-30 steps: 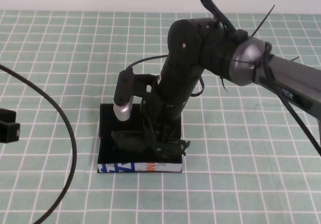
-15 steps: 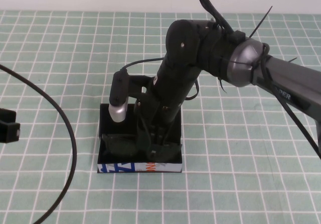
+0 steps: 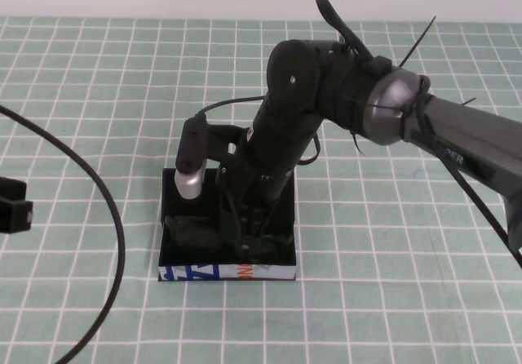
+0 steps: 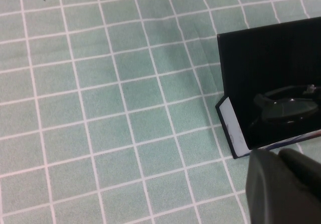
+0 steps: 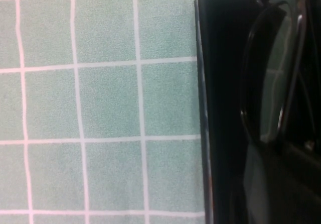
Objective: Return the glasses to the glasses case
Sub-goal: Place the glasses in the glasses case
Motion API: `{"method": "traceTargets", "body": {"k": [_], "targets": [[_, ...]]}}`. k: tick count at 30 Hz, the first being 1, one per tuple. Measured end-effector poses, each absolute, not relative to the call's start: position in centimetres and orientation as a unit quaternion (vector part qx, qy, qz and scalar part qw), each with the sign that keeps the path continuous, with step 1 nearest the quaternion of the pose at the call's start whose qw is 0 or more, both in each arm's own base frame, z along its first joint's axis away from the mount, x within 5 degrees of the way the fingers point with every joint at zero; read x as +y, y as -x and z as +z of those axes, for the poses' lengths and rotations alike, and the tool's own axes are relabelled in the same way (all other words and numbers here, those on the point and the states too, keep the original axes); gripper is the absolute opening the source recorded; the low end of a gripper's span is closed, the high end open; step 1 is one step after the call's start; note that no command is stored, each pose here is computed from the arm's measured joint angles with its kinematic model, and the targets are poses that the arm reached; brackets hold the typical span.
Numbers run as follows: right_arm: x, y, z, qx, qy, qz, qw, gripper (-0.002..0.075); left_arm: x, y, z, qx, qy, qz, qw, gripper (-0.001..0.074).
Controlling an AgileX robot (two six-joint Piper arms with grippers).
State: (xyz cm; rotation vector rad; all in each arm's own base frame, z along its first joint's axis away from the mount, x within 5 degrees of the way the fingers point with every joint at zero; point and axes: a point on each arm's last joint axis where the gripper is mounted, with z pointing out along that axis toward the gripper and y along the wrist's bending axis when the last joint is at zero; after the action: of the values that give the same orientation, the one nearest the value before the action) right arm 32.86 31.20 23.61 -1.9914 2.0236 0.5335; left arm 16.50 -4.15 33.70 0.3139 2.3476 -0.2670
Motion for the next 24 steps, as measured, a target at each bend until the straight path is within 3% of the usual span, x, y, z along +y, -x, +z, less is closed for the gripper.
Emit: {"method": "traceTargets", "body": {"k": [16,20,24], "targets": [[31.3,-33.3,23.8,0.696,0.682,0.173,0.147,0.0159,-4.2,-16.5,33.6,0.916,-0.123,-0.104,0.367,-0.0002],[31.5,-33.7,25.1,0.698,0.677,0.166,0.167,0.0139,-4.5,-16.9,32.9,0.922,-0.150,-0.107,0.340,-0.0002],[31.2,-34.8,27.1,0.719,0.645,0.169,0.197,0.0033,-6.1,-17.6,32.2,0.900,-0.257,-0.145,0.321,-0.0002]]}}
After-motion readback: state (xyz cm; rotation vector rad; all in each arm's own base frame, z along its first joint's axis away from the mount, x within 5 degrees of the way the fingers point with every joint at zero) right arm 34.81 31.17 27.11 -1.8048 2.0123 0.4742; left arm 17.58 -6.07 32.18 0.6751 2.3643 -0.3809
